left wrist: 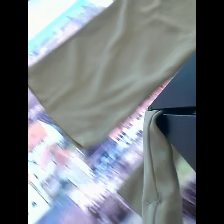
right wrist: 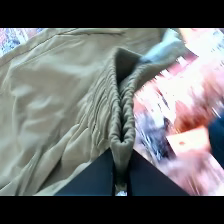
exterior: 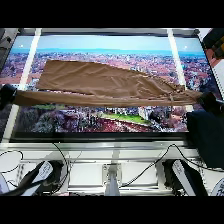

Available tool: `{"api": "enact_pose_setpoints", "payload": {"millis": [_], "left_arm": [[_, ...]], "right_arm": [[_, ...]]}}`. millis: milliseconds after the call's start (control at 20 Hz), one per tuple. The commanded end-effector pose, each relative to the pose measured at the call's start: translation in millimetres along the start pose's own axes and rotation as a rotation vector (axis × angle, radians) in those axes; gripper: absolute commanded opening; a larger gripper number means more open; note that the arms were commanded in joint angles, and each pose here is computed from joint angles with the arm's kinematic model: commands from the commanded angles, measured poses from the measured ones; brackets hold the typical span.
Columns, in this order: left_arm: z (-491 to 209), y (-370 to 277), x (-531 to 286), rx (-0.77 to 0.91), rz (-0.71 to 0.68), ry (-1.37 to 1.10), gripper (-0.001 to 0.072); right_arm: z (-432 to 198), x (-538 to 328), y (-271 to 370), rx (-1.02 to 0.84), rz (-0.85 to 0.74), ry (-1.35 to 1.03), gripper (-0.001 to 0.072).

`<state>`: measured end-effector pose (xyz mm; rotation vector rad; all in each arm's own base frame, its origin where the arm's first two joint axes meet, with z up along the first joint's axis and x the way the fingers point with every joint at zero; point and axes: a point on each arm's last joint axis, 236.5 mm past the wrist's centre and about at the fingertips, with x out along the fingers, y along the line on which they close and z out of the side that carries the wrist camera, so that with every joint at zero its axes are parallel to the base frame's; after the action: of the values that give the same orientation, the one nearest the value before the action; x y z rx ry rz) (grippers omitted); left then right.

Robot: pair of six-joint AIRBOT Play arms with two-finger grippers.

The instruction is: Fold the clothes and pants, and hang the long-sleeved shirts on hangers.

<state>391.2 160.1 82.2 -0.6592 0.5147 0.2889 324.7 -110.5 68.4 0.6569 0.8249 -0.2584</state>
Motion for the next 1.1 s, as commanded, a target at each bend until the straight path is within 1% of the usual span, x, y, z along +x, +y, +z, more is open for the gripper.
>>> {"api": "enact_pose_setpoints", "payload": {"millis": [0,100,250,400,500,600,750,900,1050], "left_arm": [[15,-41,63,0.043,-0.048,0.028,0.0011],[23,-73,107,0.08,-0.1,0.054,0.0012],[39,-107,163,0.075,-0.148,0.041,0.0011],[52,-109,197,-0.019,-0.138,-0.026,0.0011],[49,-100,212,-0.068,-0.118,-0.05,0.0012],[39,-97,224,-0.089,-0.11,-0.044,0.0013],[36,-104,233,-0.08,-0.108,-0.086,0.0015],[49,-115,233,-0.073,-0.111,-0.179,0.0015],[50,-121,236,-0.068,-0.111,-0.221,0.0016]], "right_arm": [[22,50,35,-0.007,0.022,-0.016,0.0032],[35,85,50,0.039,0.035,-0.016,0.0032],[56,129,58,0.138,0.038,-0.017,0.0033],[93,147,60,0.255,0.058,-0.128,0.0033],[104,156,54,0.341,0.063,-0.178,0.0033],[95,170,49,0.399,0.055,-0.149,0.0034],[92,186,58,0.428,0.079,-0.159,0.0034],[116,185,73,0.424,0.128,-0.285,0.0035],[129,187,75,0.47,0.154,-0.352,0.0035]]}}
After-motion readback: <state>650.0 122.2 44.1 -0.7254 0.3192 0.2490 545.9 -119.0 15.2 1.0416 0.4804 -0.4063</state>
